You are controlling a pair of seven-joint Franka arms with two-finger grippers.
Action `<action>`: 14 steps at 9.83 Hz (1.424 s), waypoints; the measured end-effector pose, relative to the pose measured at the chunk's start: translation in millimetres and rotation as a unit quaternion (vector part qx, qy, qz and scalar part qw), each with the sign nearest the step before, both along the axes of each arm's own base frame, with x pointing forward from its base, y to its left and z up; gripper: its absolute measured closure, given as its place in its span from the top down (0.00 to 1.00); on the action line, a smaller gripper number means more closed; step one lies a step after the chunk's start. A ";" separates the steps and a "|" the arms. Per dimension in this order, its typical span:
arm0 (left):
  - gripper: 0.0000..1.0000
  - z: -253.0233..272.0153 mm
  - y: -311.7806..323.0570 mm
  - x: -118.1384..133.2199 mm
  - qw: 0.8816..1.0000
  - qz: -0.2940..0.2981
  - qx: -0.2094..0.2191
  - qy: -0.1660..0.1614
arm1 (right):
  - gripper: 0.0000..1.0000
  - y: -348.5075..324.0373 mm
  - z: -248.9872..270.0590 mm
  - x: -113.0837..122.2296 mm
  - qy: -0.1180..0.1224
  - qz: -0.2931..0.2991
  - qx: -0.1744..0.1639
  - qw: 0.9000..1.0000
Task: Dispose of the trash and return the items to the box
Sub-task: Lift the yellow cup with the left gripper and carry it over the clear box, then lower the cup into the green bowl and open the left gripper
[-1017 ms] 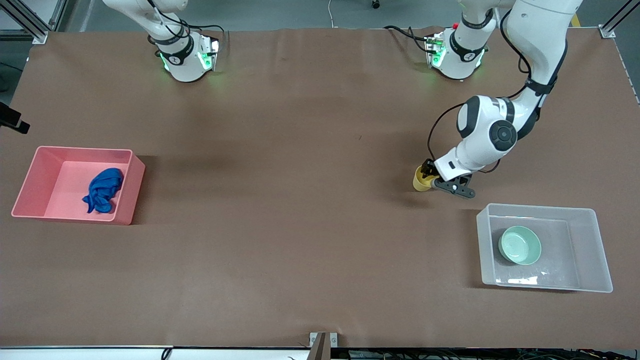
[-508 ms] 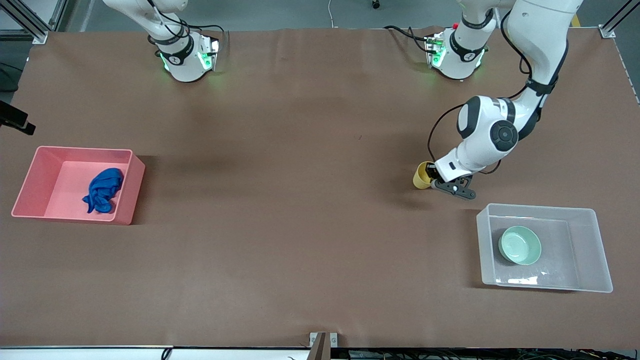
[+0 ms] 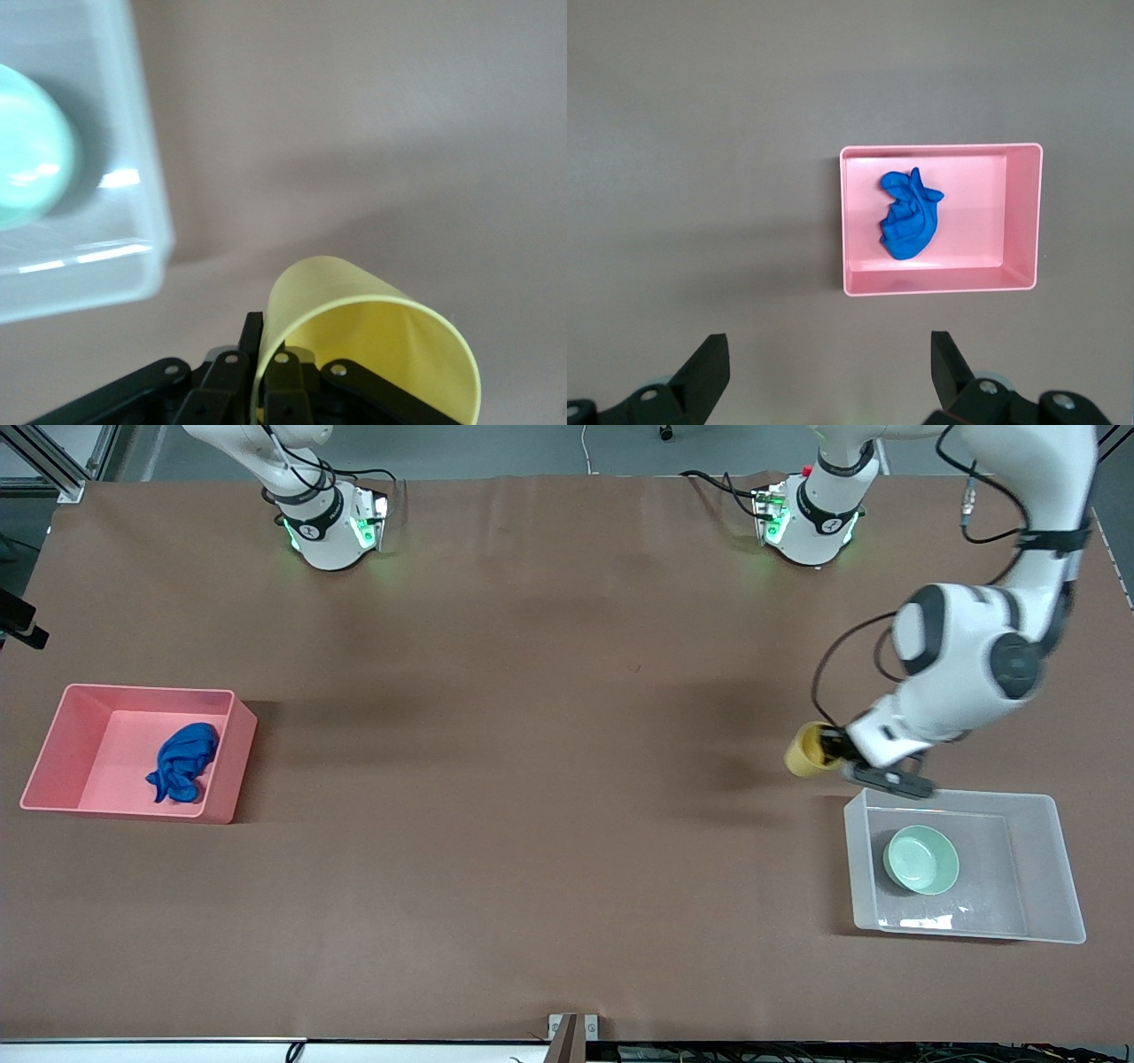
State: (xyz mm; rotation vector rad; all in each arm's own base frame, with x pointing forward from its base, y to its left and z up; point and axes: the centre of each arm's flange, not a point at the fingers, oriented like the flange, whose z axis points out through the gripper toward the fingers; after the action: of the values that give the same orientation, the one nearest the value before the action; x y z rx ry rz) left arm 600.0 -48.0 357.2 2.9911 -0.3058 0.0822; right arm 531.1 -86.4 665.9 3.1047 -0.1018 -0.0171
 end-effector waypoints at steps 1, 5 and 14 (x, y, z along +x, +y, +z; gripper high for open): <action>0.04 10.4 28.3 21.0 1.000 0.012 0.006 -0.019 | 1.00 1.4 -0.5 -0.1 0.002 0.001 0.000 1.000; 0.04 -34.4 113.3 94.5 0.997 0.054 0.049 -0.030 | 1.00 2.8 0.0 0.2 0.002 0.003 0.000 1.000; 0.56 -58.5 136.9 114.0 0.995 0.053 0.074 -0.038 | 1.00 3.3 1.3 0.2 0.000 0.003 0.000 1.000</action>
State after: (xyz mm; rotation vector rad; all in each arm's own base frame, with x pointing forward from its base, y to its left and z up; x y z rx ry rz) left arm 714.0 89.0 298.7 3.1560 -0.1672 0.1922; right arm 531.3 -83.2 667.2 3.1051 -0.0921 -0.0183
